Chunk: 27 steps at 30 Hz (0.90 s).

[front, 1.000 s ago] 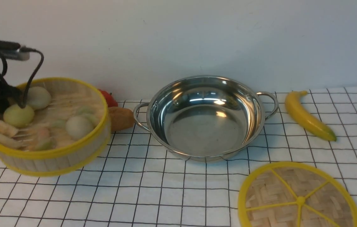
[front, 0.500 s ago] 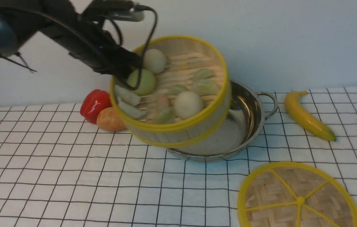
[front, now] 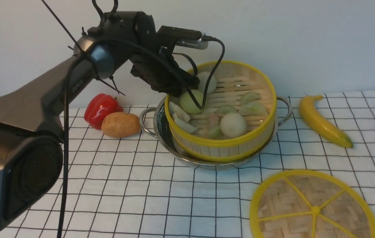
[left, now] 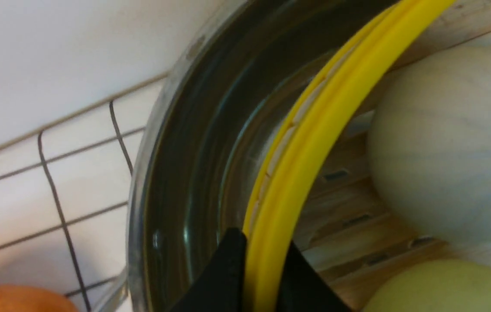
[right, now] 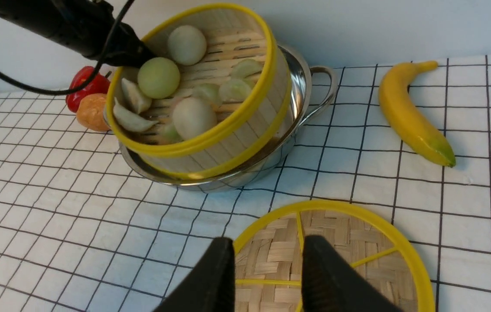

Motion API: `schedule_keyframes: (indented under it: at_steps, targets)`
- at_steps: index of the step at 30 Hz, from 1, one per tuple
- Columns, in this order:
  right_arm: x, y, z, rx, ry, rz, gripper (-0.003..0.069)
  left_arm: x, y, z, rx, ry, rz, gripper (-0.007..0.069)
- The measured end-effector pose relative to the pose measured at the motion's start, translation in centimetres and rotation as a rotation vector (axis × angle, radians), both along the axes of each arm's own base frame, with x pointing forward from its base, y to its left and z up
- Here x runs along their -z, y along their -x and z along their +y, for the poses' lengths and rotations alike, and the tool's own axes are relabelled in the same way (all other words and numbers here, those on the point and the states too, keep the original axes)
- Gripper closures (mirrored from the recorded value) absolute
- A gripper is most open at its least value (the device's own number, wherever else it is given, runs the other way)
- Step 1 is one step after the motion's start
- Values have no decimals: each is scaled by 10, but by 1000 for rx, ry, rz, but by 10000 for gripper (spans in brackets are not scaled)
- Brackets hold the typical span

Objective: Place the steamer in the pot on the white tablecloth, and put the lid on the steamer.
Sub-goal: 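Place the bamboo steamer basket with dumplings into the steel pot with the left gripper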

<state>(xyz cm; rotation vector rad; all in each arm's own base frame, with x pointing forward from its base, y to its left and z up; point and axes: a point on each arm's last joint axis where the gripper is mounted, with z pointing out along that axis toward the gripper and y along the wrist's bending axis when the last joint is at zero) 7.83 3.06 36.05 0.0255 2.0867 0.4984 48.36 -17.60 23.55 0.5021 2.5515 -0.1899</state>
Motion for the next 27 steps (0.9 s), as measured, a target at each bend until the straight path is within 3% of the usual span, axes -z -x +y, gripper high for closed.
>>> schedule_keyframes:
  at_steps: [22, 27]
  targets:
    - [0, 0, 0, -3, -6, 2, 419, 55, -19, 1, -23, -83, -4, 596]
    - [0, 0, 0, -2, -7, 2, 419, 60, -20, 1, -24, -82, 4, 559]
